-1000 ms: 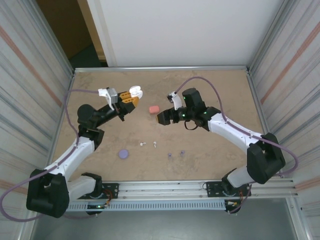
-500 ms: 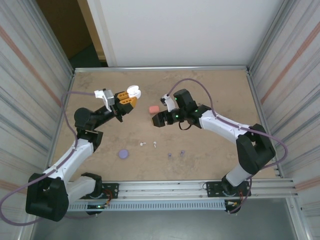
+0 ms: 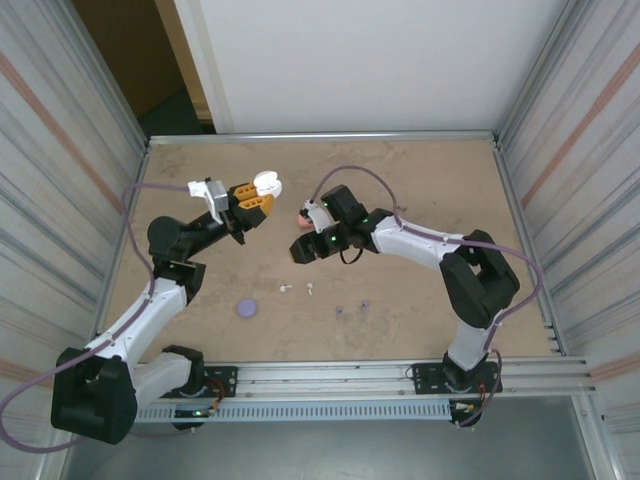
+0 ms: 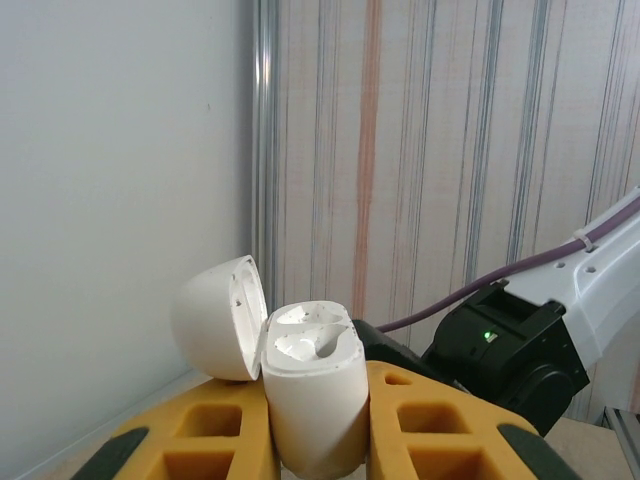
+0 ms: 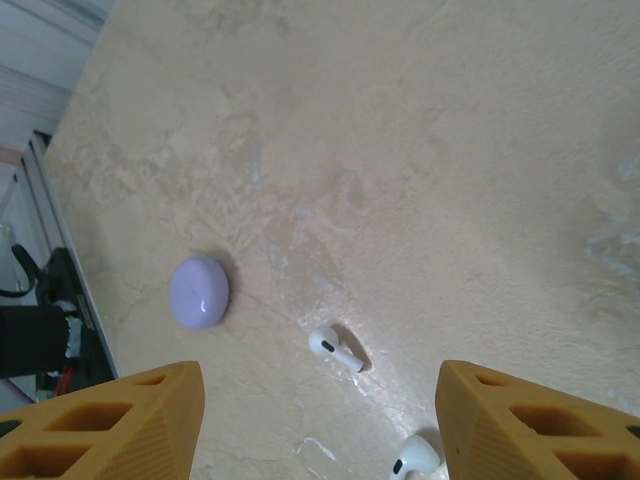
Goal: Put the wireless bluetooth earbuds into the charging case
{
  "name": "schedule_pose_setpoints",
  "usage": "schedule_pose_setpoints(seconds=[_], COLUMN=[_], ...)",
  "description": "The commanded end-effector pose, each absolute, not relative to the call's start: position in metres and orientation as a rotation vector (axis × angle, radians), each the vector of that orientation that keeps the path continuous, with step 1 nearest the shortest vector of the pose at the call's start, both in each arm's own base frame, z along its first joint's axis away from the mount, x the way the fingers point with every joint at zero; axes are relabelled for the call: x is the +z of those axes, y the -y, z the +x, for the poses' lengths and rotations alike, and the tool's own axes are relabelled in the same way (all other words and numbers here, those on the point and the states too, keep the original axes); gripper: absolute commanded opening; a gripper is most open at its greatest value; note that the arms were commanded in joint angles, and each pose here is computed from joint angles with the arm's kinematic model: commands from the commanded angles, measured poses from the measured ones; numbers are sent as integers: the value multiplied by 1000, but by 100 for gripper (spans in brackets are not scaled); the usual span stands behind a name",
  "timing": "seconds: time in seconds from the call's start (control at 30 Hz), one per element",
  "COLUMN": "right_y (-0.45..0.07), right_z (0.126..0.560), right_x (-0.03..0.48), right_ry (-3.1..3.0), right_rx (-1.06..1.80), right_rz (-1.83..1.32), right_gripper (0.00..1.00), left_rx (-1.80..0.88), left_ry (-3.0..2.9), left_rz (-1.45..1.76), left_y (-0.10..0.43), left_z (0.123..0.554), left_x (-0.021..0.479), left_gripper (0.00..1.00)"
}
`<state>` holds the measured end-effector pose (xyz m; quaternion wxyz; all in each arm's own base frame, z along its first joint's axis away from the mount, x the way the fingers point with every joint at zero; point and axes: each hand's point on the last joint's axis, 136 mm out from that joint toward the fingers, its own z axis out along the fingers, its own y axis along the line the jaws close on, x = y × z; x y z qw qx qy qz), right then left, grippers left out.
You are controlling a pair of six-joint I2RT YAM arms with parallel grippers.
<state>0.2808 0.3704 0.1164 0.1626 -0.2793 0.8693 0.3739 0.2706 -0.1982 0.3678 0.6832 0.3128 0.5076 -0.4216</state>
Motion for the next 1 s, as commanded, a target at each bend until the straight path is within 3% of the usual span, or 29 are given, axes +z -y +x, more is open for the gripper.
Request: schedule_pose_setpoints(seconds=[0.0,0.6,0.97], right_y=[-377,-402,-411], right_z=[273,246,239], right_x=[107,70,51], right_ry=[-2519,-2619,-2661], right_rx=[1058,948,880], right_rz=[-841,-1086,-1191], right_gripper=[61,49,48], left_rx=[-938,-941,-940], left_ry=[-1090,-1095,-1096], left_rz=[719,715,712], left_y=[196,196,195], left_z=[261,262,262], left_x=[376,376,376], left_gripper=[0,0,0])
